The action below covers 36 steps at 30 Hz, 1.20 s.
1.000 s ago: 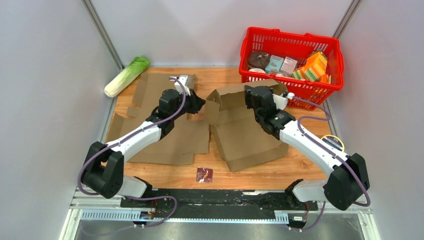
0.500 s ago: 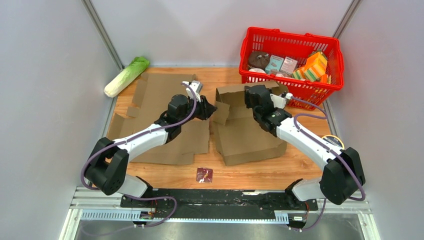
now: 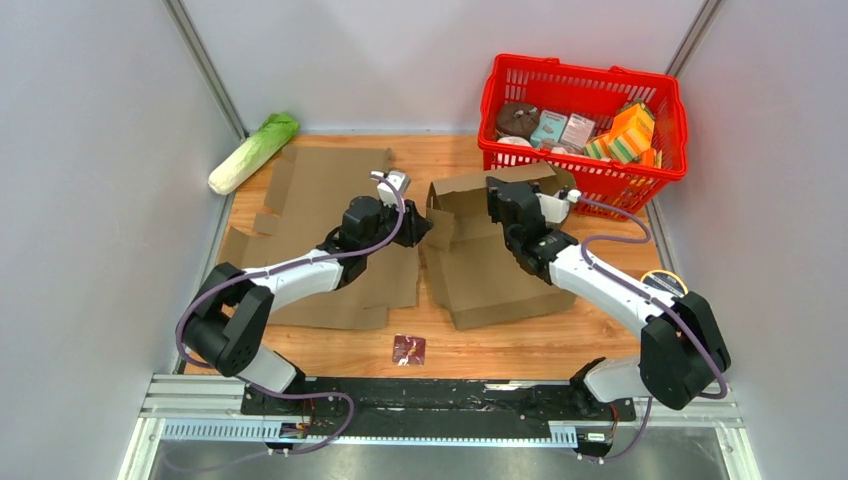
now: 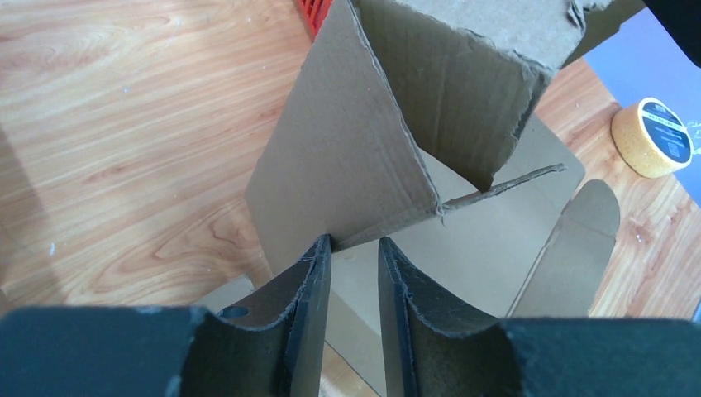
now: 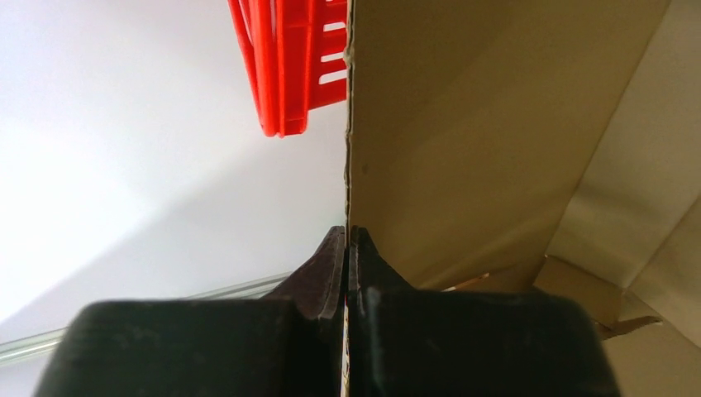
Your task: Fold the paper box
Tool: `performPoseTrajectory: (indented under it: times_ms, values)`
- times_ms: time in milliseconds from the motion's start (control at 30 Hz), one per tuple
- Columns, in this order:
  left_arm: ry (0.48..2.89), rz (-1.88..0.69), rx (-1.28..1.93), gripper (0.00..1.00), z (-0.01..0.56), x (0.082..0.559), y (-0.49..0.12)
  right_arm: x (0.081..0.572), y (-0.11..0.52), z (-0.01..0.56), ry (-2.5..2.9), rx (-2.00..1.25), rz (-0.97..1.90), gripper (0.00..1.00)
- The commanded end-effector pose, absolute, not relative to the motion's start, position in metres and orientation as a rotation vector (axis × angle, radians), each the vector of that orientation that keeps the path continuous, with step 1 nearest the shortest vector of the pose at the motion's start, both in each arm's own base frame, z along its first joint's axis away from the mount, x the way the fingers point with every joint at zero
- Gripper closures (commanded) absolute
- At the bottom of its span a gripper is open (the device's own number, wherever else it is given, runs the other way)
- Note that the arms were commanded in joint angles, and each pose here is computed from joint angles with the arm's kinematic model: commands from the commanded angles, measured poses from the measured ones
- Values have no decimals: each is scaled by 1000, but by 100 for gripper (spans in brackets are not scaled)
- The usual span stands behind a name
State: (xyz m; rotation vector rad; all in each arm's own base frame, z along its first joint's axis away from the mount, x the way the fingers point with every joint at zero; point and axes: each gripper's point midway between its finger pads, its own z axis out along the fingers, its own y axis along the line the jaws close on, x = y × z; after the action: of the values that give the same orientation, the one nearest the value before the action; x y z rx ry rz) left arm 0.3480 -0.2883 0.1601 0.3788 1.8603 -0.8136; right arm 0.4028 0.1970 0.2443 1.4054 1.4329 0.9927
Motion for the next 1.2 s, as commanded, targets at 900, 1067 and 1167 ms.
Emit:
performPoseTrajectory:
  times_ms: [900,1067,1167]
  values:
    - [1776,-798,476,51,171,340,-288,405,186,201,1576,1169,756,66]
    - [1794,-781,483,51,167,348,-291,408,193,198,1617,1143,753,73]
    - [1804,-754,474,51,167,359,-294,409,198,193,1644,1147,759,82]
